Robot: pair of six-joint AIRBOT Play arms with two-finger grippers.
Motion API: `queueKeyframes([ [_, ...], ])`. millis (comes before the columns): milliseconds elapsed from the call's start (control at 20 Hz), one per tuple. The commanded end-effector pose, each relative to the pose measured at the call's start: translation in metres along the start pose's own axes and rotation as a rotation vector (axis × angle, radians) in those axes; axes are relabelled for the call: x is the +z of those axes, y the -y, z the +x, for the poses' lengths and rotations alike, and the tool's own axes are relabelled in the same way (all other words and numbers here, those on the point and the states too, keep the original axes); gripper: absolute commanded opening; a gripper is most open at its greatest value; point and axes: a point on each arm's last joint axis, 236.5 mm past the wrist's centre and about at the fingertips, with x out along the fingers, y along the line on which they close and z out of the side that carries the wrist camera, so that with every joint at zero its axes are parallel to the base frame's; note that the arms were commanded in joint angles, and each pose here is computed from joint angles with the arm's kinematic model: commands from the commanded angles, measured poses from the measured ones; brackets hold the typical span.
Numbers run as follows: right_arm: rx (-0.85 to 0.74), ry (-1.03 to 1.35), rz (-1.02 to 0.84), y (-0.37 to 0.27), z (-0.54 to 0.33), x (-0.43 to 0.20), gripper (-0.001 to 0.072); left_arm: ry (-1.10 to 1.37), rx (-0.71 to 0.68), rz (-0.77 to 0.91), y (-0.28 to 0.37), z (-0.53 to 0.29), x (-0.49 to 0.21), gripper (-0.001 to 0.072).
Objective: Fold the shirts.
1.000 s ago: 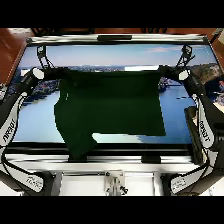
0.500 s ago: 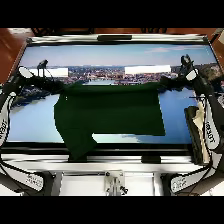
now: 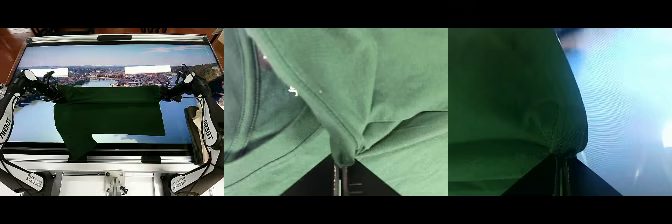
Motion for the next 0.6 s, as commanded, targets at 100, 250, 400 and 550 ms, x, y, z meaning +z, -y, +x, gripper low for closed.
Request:
queueKeyframes([
  [100,0.026,-0.062,0.024,-0.006,0.001,-0.014,0.0061,-0.017,-0.014,-0.035,-0.005,-0.005,-0.004,0.003],
  [250,0.046,-0.059,0.033,-0.011,-0.002,-0.014,0.0061,-0.018,-0.014,-0.035,-0.006,-0.005,-0.004,0.003],
  [400,0.044,-0.105,0.035,-0.011,-0.002,-0.024,0.0202,-0.05,-0.021,-0.038,-0.005,-0.003,-0.011,0.0084],
  [550,0.056,-0.118,-0.01,-0.011,-0.024,-0.028,0.046,-0.144,-0.041,-0.043,-0.003,-0.016,-0.032,0.057],
])
